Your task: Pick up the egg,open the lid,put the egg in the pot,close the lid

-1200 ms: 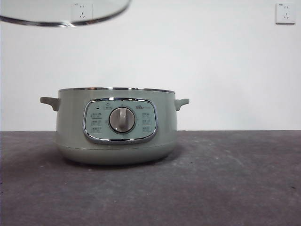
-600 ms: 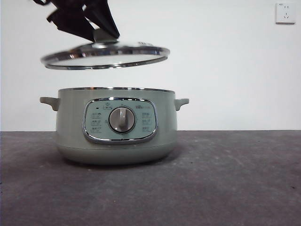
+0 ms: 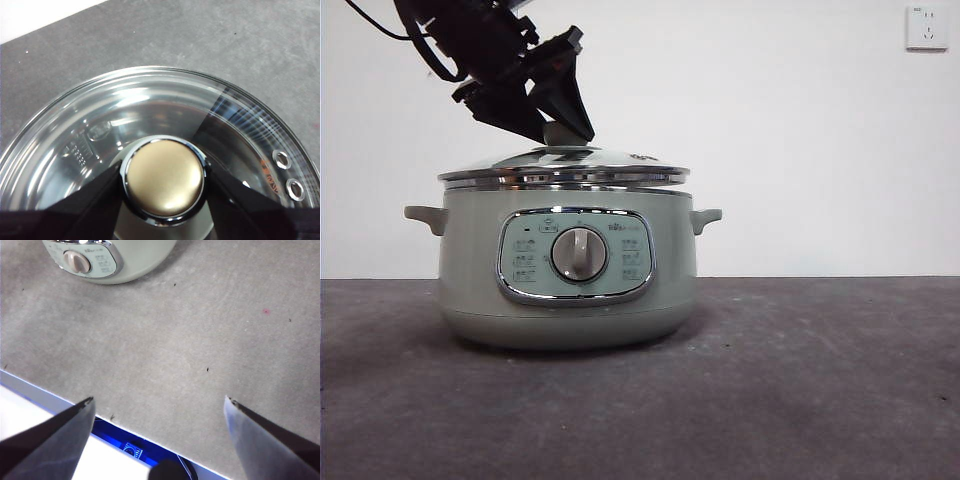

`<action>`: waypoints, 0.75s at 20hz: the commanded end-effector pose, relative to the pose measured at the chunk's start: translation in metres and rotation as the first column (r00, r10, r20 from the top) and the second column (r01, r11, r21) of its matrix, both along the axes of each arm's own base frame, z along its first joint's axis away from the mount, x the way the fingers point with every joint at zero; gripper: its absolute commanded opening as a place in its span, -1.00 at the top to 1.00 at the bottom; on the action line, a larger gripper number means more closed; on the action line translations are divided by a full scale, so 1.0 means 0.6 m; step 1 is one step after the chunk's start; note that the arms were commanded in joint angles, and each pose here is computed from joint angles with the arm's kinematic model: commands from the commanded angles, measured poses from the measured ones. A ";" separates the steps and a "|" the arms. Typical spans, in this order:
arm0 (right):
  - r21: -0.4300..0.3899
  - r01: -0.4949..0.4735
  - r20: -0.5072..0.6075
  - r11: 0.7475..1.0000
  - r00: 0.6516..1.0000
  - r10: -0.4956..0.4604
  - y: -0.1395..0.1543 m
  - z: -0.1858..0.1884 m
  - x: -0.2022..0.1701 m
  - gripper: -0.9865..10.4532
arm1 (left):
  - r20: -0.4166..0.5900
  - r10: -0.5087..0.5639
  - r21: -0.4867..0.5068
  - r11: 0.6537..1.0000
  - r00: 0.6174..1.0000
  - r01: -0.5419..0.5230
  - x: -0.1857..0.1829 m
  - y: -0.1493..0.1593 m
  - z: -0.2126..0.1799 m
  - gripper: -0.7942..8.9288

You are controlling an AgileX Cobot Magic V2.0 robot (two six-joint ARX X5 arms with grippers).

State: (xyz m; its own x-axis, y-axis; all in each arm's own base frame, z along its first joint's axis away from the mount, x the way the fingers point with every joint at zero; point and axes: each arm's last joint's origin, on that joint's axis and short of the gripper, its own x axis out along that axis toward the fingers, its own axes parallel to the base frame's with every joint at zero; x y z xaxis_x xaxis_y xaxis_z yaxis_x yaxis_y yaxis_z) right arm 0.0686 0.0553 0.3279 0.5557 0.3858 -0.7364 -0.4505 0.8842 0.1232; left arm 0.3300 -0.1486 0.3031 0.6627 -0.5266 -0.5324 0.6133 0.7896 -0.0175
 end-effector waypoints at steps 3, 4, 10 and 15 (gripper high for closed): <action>0.002 0.008 -0.006 1.000 1.000 -0.008 0.001 -0.005 0.001 0.06 | 0.049 -0.016 -0.016 1.000 0.999 0.017 0.012 -0.007 0.010 0.85; 0.003 0.008 -0.006 1.000 1.000 -0.008 0.001 -0.005 0.001 0.06 | 0.039 -0.016 -0.012 1.000 0.999 0.017 0.015 -0.008 0.004 0.85; 0.000 0.012 0.000 1.000 1.000 -0.012 0.001 -0.005 0.001 0.06 | -0.043 -0.018 0.022 1.000 0.999 0.019 0.020 -0.011 -0.023 0.85; 0.008 0.012 0.009 1.000 1.000 -0.013 0.002 -0.003 0.003 0.06 | -0.064 -0.017 0.030 0.999 0.998 0.019 0.018 -0.010 -0.026 0.82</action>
State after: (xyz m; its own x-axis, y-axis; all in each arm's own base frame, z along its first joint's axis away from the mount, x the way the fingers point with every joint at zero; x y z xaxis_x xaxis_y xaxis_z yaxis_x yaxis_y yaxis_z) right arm 0.0695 0.0558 0.3287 0.5679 0.3850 -0.7275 -0.4471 0.8864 0.1201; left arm 0.3395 -0.1527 0.2926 0.6359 -0.5167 -0.5733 0.6164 0.7870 -0.0257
